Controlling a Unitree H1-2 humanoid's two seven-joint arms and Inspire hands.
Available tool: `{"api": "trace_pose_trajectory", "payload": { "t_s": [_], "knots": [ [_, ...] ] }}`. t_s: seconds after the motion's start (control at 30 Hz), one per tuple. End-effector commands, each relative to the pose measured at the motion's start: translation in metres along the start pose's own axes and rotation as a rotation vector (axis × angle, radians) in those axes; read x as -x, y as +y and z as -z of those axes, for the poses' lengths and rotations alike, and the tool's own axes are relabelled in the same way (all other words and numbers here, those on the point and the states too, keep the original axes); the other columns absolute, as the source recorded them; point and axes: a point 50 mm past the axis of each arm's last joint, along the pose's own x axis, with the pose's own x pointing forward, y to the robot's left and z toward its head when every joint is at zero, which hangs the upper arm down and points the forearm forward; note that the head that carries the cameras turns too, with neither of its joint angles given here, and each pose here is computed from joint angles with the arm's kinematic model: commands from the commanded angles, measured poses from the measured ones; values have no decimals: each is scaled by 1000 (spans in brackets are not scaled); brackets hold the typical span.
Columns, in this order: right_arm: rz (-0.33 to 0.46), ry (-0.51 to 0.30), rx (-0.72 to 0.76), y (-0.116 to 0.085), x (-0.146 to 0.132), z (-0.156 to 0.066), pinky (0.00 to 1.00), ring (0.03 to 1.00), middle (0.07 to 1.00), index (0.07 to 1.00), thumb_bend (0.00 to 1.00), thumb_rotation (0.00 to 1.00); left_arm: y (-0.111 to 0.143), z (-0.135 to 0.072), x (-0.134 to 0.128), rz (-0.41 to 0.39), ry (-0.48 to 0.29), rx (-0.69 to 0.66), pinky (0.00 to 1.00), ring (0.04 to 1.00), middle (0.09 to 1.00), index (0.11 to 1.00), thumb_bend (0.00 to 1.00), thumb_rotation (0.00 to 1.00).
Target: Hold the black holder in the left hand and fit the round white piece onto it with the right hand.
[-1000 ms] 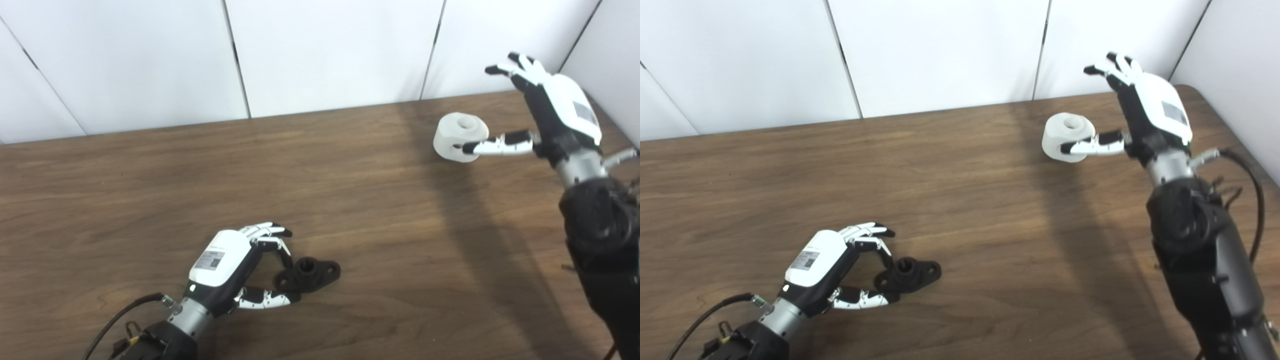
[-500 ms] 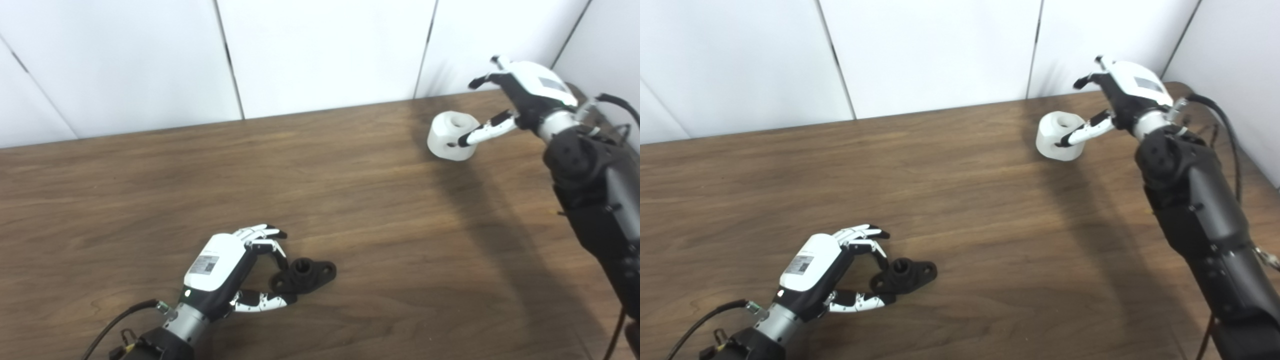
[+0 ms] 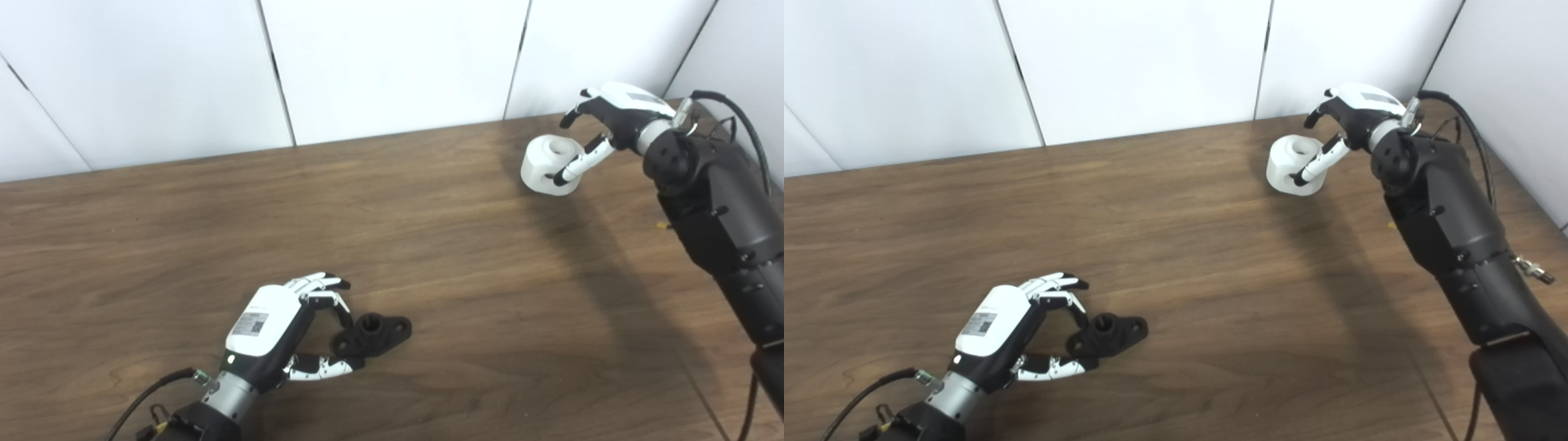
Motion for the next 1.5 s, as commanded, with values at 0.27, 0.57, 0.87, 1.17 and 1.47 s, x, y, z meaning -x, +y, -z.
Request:
{"api": "trace_pose_trajectory", "payload": {
  "t_s": [0.27,0.57,0.87,1.17,1.47],
  "knots": [
    [121,-16,17,-26,-6,-3,1000,1000,1000,768,1000,333,-18,11,8,125,91,-18,822,866,808,489,513,52],
    [121,-12,15,-22,-8,-3,1000,1000,1000,760,1000,352,-18,10,10,131,90,-13,802,864,803,489,514,52],
    [103,-8,7,-14,-13,1,1000,1000,1000,769,1000,338,-18,9,11,138,87,-19,833,870,806,489,513,52],
    [78,-4,19,-8,-19,2,1000,1000,1000,759,1000,363,-18,9,11,136,85,-18,798,864,806,489,513,52],
    [137,-27,-5,-7,-19,0,1000,1000,955,687,959,300,-18,9,10,132,85,-21,813,867,809,489,513,53]
  ]
}}
